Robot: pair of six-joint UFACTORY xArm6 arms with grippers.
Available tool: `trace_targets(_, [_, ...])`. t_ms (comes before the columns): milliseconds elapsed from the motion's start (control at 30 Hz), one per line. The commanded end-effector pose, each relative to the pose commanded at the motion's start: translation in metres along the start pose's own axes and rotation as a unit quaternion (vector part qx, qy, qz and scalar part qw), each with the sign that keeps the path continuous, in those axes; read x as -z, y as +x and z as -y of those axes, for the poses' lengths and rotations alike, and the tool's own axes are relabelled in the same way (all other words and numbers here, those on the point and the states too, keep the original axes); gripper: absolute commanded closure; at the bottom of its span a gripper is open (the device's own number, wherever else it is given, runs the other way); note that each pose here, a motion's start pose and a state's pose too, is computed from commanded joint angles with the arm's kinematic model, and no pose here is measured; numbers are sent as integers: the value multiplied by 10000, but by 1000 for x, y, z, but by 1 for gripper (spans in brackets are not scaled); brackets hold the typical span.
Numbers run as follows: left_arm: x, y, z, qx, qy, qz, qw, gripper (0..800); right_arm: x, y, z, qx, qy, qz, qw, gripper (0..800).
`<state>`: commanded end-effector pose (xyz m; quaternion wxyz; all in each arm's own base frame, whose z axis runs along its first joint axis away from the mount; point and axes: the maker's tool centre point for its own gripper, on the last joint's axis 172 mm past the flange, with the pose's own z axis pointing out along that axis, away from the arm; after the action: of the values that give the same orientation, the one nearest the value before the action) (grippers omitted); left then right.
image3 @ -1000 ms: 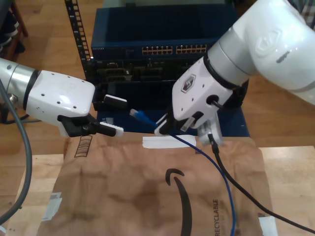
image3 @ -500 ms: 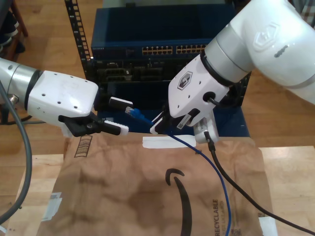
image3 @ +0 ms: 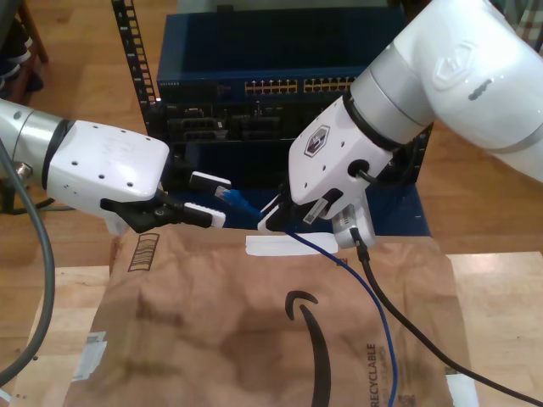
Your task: Grab the cable and plug it in
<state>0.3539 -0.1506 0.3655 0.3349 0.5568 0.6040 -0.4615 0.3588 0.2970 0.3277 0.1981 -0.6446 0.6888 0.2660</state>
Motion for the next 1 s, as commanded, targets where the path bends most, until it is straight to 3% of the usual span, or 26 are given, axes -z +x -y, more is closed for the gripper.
trace_targets(400, [1,-9,-5,-89,-92,151,9998,529,-1,1,0,-5,-5,-3,10000,792])
trace_targets(1000, [3,-6,-9,-73,-171,117,9998,524,0,1,0,-6,5,1,10000,793])
